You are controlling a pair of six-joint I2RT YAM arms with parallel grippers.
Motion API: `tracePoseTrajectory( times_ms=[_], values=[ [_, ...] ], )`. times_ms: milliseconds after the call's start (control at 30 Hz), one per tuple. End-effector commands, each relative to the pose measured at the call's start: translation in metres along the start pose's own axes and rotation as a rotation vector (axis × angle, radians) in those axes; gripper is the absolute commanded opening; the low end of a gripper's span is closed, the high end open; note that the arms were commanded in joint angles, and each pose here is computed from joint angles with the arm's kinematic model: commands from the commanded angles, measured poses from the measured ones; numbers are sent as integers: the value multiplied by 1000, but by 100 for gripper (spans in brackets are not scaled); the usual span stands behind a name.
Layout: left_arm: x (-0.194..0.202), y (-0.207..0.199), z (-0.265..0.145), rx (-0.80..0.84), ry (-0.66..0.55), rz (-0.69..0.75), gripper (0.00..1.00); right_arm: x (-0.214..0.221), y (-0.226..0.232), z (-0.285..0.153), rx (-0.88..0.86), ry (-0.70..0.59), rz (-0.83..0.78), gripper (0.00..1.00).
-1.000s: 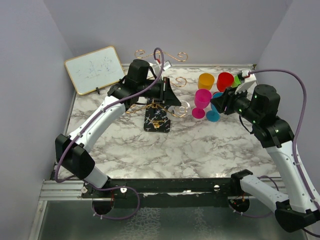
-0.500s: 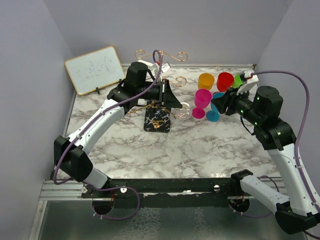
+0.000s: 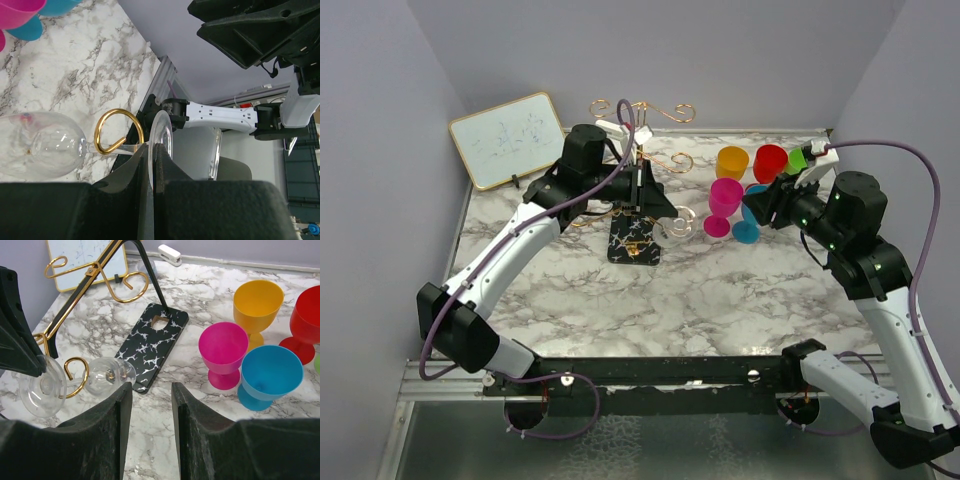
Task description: Take the wine glass off the wine glass rack
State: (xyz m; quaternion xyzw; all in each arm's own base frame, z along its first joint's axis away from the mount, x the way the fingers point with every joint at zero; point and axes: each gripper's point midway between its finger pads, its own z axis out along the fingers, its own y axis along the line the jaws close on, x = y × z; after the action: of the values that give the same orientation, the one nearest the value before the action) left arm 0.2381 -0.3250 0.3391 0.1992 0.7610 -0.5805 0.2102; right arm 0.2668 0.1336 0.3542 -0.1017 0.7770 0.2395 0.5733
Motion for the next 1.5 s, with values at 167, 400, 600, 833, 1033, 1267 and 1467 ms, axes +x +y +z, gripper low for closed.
tracePoseTrajectory(
  times_ms=[167,400,600,833,1033,1267,1467],
  values=[
    [-24,4,-28,-57,-107,52,0,-7,2,0,-9,-32,3,37],
    [-51,6,-32,-56,-189,53,0,-5,2,2,-16,-30,11,37],
    [-73,1,-31,-1,-249,61,0,0,0,5,-10,-19,16,37],
    [-99,-26,-45,74,-314,113,0,1,-5,11,16,-11,29,36],
    [-114,-68,-66,115,-365,162,0,-1,-3,20,-3,-2,31,36],
    [-105,-116,-88,194,-392,156,0,-9,4,29,-39,4,44,36],
    [-94,-154,-110,263,-422,183,0,-22,22,35,-139,-13,49,36]
  ],
)
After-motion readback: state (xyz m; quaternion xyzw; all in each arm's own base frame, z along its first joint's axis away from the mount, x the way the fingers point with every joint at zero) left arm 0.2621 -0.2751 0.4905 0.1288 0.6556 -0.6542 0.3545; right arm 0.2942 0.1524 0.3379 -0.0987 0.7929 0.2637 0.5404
